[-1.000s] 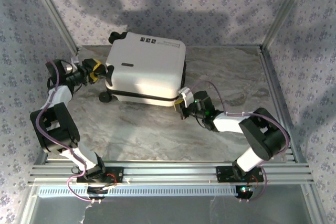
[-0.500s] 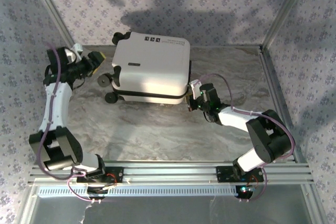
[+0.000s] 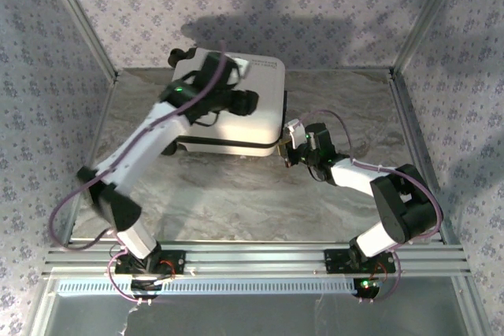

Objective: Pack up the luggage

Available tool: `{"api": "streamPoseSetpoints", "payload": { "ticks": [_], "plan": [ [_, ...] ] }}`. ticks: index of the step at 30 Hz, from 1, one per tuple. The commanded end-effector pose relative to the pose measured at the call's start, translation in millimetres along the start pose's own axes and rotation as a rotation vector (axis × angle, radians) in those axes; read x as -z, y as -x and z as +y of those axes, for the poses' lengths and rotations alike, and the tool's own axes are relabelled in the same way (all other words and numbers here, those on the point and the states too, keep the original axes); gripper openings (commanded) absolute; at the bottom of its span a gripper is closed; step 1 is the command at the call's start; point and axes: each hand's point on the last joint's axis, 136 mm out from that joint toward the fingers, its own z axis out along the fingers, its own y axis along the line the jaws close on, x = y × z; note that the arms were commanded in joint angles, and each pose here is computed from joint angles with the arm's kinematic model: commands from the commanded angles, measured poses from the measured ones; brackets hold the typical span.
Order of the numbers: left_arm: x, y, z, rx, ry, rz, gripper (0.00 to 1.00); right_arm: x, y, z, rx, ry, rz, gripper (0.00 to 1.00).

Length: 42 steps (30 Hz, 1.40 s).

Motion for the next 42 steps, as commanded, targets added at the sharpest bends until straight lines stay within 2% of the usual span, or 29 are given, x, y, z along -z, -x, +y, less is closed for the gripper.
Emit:
{"api": "streamPoseSetpoints", "payload": {
  "ticks": [1,8,12,17,32,36,42],
  "plan": [
    [-12.3,-3.8,11.4,-0.143,0.257,0.072,0.71,7.2,19.7,12.6,0.005,0.077,-0.082,0.00],
    [-49.6,11.2,-30.2,-0.286,0.361,0.109,0.77,8.3,13.7,10.9,-0.014,0.095,-0.092,0.00],
    [-61.2,16.5,-36.7,-0.333,0.420,0.099,0.80,8.0,10.7,10.2,-0.017,0.103,-0.092,0.00],
    [-74.5,4.2,-36.5,-0.355,0.431,0.141,0.84,8.0,10.4,12.6,-0.014,0.121,-0.099,0.00],
    [-76.1,-34.4,-71.2,-0.382,0.284,0.224,0.84,18.9,-13.0,53.7,0.044,0.184,-0.088,0.00],
    [-75.1,-58.2,-47.3,-0.404,0.440,0.285,0.83,22.5,-20.4,58.6,0.066,0.159,-0.081,0.00],
    [-65.7,-79.1,-15.8,-0.415,0.596,0.325,0.81,19.4,-16.4,25.5,0.081,-0.022,-0.080,0.00]
  ]
}}
